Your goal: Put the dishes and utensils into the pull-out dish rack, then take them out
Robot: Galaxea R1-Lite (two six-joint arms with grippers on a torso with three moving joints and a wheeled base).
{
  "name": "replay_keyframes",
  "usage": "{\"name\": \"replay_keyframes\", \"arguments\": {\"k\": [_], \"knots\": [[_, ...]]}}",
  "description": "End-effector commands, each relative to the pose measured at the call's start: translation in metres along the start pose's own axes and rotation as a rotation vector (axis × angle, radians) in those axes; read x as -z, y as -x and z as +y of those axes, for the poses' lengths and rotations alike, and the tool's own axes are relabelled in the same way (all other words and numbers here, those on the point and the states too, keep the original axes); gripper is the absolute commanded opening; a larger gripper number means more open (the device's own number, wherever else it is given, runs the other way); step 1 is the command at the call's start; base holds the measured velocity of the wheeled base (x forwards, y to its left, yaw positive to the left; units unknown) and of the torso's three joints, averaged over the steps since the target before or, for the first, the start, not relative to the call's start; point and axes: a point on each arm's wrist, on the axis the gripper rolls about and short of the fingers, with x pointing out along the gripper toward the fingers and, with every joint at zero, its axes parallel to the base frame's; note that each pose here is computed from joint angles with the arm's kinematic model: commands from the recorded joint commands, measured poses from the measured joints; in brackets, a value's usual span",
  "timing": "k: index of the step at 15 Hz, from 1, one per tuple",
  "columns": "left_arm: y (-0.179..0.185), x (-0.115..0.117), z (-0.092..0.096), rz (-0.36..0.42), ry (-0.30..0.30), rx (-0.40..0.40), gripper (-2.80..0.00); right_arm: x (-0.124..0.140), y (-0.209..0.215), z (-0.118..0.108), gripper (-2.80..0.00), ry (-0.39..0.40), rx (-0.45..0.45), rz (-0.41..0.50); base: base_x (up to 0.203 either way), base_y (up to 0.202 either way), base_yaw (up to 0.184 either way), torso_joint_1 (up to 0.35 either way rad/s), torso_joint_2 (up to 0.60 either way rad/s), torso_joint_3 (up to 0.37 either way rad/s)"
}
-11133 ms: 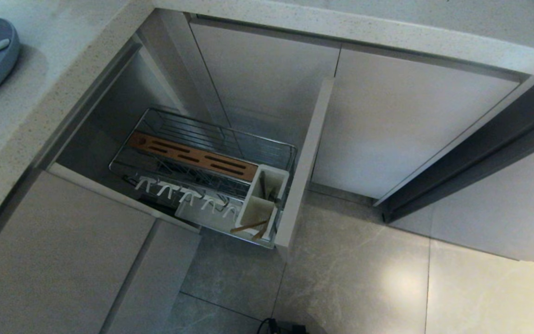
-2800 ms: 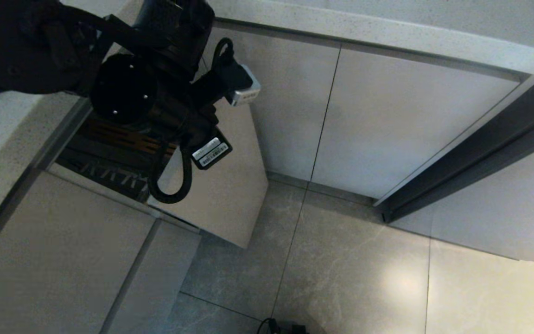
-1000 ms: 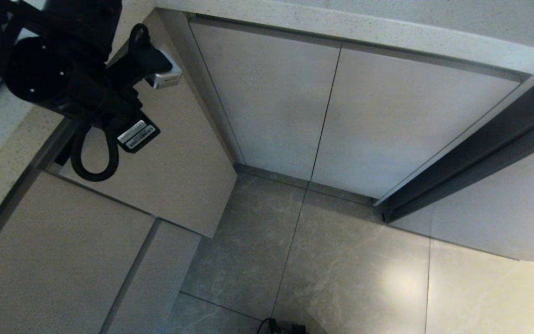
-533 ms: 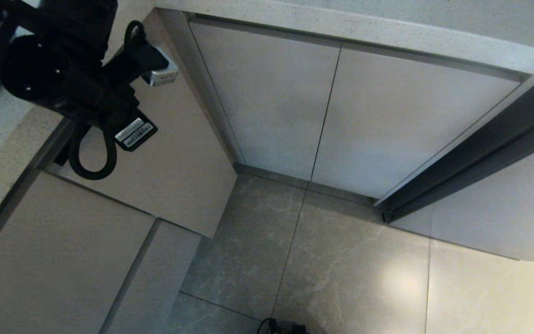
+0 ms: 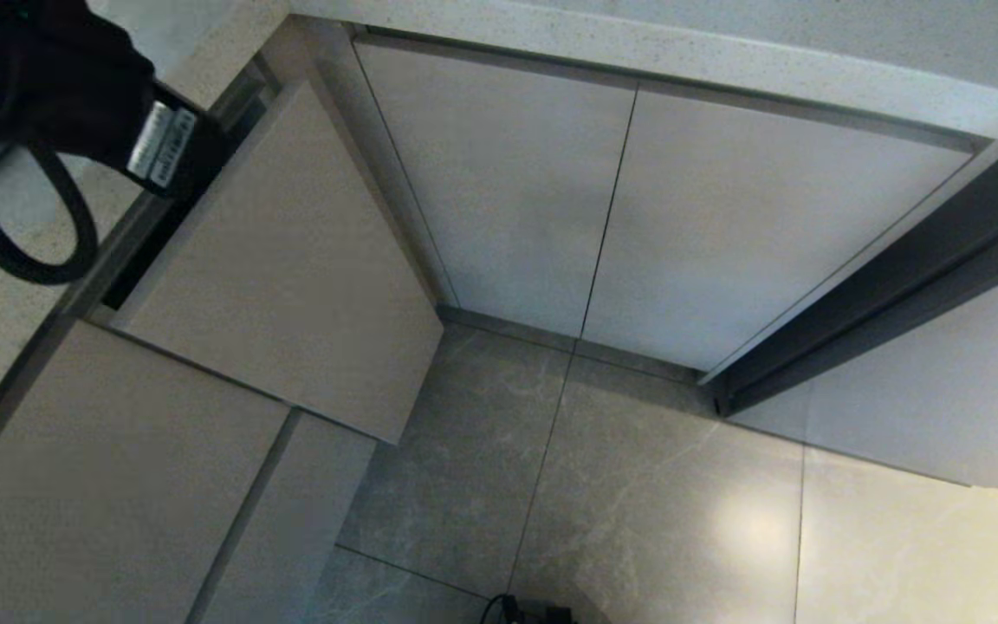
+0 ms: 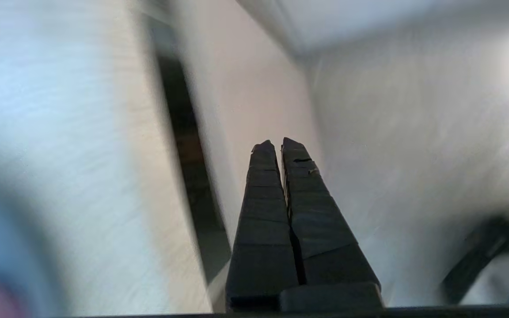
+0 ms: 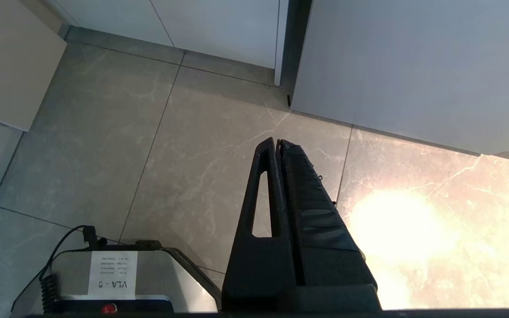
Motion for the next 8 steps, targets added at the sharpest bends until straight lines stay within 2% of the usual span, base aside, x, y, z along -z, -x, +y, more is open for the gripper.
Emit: {"name": "replay_keyframes", "arguments": {"k": [1, 3, 5, 6, 8], "knots": [[0.053, 0.004, 0.024, -0.118, 0.146, -0.046, -2.8, 0.0, 0.0, 0.0, -2.8, -0.001, 0.0, -0.001, 0.0, 0.0, 0.0, 0.0, 0.0, 0.0], [0.089, 0.012, 0.042, -0.188, 0.292, -0.099, -2.8, 0.0, 0.0, 0.0, -2.8, -0.001, 0.0, -0.001, 0.0, 0.0, 0.0, 0.0, 0.0, 0.0], [0.125, 0.028, 0.057, -0.231, 0.41, -0.181, -2.8, 0.0, 0.0, 0.0, -2.8, -0.001, 0.0, -0.001, 0.0, 0.0, 0.0, 0.0, 0.0, 0.0], [0.144, 0.039, 0.06, -0.249, 0.451, -0.214, -2.8, 0.0, 0.0, 0.0, -2.8, 0.001, 0.0, -0.001, 0.0, 0.0, 0.0, 0.0, 0.0, 0.0], [0.178, 0.065, 0.056, -0.269, 0.494, -0.27, -2.8, 0.0, 0.0, 0.0, -2.8, 0.001, 0.0, -0.001, 0.0, 0.0, 0.0, 0.0, 0.0, 0.0]]}}
